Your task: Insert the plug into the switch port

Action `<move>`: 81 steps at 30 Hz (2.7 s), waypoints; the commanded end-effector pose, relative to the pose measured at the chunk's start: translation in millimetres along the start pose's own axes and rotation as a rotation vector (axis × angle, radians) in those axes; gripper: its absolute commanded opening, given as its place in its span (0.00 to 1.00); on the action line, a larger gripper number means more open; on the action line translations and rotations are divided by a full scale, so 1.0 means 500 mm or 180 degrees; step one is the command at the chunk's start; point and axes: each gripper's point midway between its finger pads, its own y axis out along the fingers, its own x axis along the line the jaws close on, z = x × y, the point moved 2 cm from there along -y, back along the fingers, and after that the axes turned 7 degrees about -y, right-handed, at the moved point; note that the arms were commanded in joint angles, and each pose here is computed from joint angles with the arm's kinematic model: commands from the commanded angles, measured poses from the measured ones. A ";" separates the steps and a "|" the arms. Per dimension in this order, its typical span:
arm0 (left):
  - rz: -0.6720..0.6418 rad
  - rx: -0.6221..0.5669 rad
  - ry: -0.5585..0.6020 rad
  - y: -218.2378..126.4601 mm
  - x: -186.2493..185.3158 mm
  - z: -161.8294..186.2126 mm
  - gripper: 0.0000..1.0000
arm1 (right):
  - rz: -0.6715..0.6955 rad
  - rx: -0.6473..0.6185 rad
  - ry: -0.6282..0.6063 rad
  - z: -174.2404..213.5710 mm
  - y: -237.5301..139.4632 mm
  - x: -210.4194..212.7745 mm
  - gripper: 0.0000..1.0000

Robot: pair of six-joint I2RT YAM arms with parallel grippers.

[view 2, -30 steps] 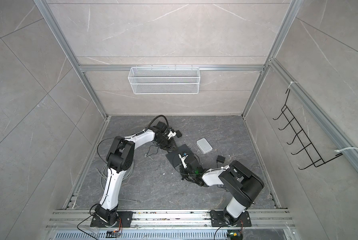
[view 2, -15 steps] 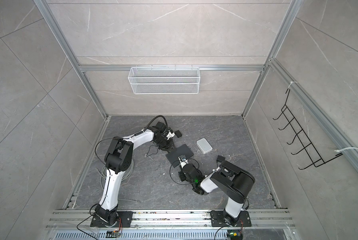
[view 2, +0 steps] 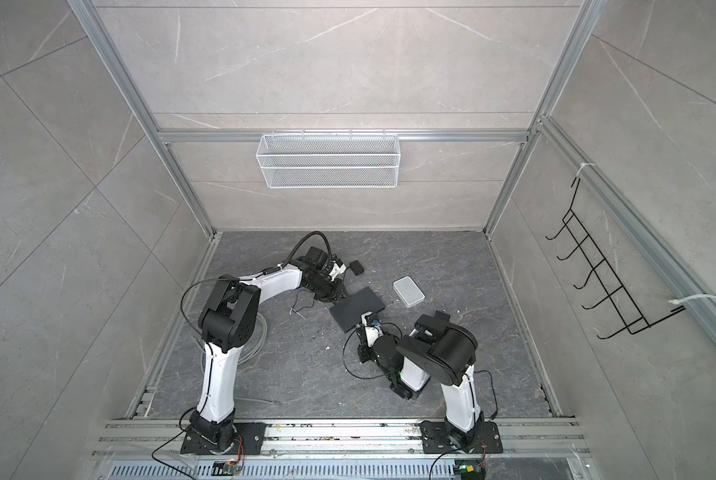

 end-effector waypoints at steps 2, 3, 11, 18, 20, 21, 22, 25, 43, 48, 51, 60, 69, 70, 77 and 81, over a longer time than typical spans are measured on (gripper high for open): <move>-0.0009 0.1143 -0.0489 0.018 -0.027 0.205 0.29 | 0.0120 0.0852 -0.0121 0.126 -0.010 -0.018 0.00; -0.0009 0.1131 -0.0460 0.017 -0.027 0.204 0.29 | 0.0138 0.0913 -0.0157 0.130 -0.011 -0.017 0.00; 0.0027 0.1033 -0.0256 0.037 -0.018 0.186 0.28 | -0.0018 0.1340 -0.0457 0.147 -0.002 0.005 0.00; 0.0029 0.0995 -0.0222 0.040 -0.016 0.176 0.27 | -0.0067 0.1483 -0.0447 0.161 0.001 0.011 0.00; -0.0004 0.0999 -0.0196 0.037 -0.013 0.179 0.27 | -0.0064 0.1358 -0.0395 0.153 0.001 0.011 0.00; -0.0030 0.1003 -0.0166 0.036 -0.010 0.181 0.27 | -0.0050 0.1287 -0.0376 0.151 -0.001 0.010 0.00; -0.0023 0.1014 -0.0159 0.037 -0.010 0.183 0.27 | -0.0026 0.1219 -0.0378 0.147 0.000 0.007 0.00; 0.0021 0.1048 -0.0160 0.040 -0.012 0.186 0.25 | -0.0070 0.1226 -0.0468 0.134 0.014 0.014 0.00; 0.0383 0.1304 -0.0038 0.060 -0.052 0.223 0.20 | -0.0064 0.0759 -0.0548 0.033 0.062 0.032 0.02; -0.0001 0.1192 -0.0061 0.055 -0.009 0.211 0.20 | -0.0081 0.0883 -0.0536 0.040 0.048 0.027 0.10; -0.0298 0.1063 -0.0083 0.044 0.026 0.194 0.21 | -0.0086 0.1150 -0.0489 0.062 0.027 0.023 0.18; -0.0633 0.0824 -0.0181 0.020 0.079 0.157 0.23 | 0.0022 0.1652 -0.0328 0.085 -0.026 0.009 0.36; -0.0712 0.0695 -0.0216 0.008 0.088 0.143 0.24 | -0.0082 0.1949 -0.0399 0.059 -0.078 0.011 0.44; -0.0729 0.0681 -0.0222 0.006 0.090 0.142 0.24 | -0.0119 0.1954 -0.0375 0.056 -0.082 0.014 0.44; -0.0715 0.0651 -0.0206 0.001 0.087 0.136 0.24 | -0.0005 0.1816 -0.0381 -0.007 -0.095 0.006 0.45; -0.0685 0.0663 -0.0207 0.004 0.087 0.137 0.24 | -0.0005 0.1898 -0.0492 -0.004 -0.084 0.003 0.41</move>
